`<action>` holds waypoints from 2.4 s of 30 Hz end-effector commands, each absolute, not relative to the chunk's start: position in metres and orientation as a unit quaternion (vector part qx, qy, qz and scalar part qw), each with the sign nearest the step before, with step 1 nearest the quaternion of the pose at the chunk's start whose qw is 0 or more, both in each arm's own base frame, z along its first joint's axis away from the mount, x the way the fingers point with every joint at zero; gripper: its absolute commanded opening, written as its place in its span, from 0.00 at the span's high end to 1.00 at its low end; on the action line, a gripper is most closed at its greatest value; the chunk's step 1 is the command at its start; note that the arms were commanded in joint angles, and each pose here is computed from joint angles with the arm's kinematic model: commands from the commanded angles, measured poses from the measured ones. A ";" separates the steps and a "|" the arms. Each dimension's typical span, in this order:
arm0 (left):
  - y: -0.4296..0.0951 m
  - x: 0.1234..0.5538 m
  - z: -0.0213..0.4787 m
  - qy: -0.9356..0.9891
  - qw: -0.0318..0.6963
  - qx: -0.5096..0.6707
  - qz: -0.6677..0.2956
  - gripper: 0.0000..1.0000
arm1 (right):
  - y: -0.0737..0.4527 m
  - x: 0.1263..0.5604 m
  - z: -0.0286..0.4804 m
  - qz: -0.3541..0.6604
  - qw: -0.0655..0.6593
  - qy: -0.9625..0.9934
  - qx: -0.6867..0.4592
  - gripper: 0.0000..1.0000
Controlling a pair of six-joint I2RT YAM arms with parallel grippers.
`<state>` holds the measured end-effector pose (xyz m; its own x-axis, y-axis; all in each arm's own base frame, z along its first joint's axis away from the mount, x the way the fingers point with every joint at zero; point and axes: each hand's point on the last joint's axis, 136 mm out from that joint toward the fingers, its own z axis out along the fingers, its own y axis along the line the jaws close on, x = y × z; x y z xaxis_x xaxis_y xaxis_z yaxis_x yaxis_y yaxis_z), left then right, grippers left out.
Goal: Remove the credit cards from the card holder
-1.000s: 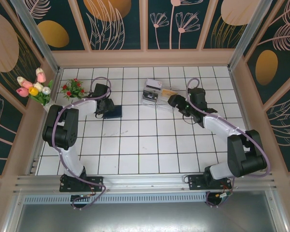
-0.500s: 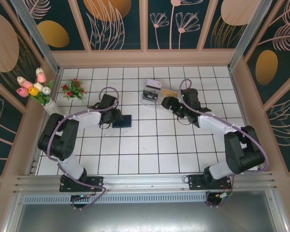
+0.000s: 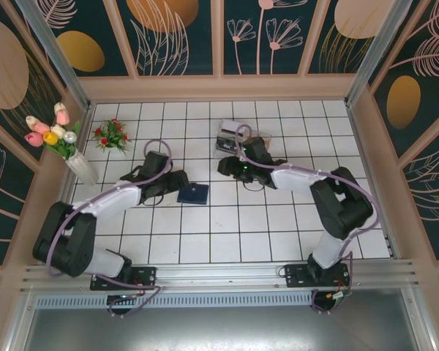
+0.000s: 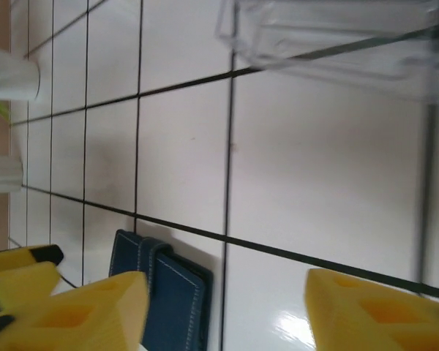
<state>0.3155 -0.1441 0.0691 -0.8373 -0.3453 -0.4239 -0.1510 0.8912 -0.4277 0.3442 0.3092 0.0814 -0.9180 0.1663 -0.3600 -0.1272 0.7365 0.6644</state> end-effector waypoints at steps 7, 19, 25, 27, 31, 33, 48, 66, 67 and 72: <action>-0.139 0.281 0.070 0.887 0.219 -0.275 -0.301 0.34 | 0.381 0.355 0.062 0.366 0.158 0.915 -0.069 0.55; -0.175 0.271 0.050 0.882 0.176 -0.280 -0.336 0.43 | 0.394 0.322 0.032 0.322 0.082 0.938 -0.095 0.65; -0.178 0.272 0.038 0.891 0.162 -0.275 -0.323 0.45 | 0.385 0.301 0.036 0.321 0.070 0.940 -0.087 0.70; -0.180 0.273 0.035 0.893 0.159 -0.272 -0.322 0.48 | 0.381 0.291 0.035 0.322 0.063 0.941 -0.080 0.72; -0.187 0.276 0.033 0.892 0.156 -0.262 -0.333 0.56 | 0.377 0.269 0.038 0.330 0.049 0.940 -0.073 0.73; -0.195 0.280 0.036 0.894 0.154 -0.246 -0.343 0.58 | 0.375 0.259 0.038 0.331 0.043 0.940 -0.069 0.74; -0.215 0.301 0.047 0.921 0.169 -0.168 -0.309 0.58 | 0.319 0.269 0.068 0.243 0.147 0.958 -0.035 0.64; -0.225 0.246 0.031 0.915 0.091 -0.123 -0.373 0.63 | 0.360 0.253 0.041 0.275 0.075 0.956 -0.068 0.68; -0.226 0.246 0.030 0.915 0.088 -0.122 -0.373 0.64 | 0.360 0.253 0.039 0.273 0.074 0.957 -0.067 0.68; -0.236 0.247 0.029 0.909 0.076 -0.111 -0.395 0.66 | 0.360 0.250 0.028 0.273 0.058 0.958 -0.066 0.68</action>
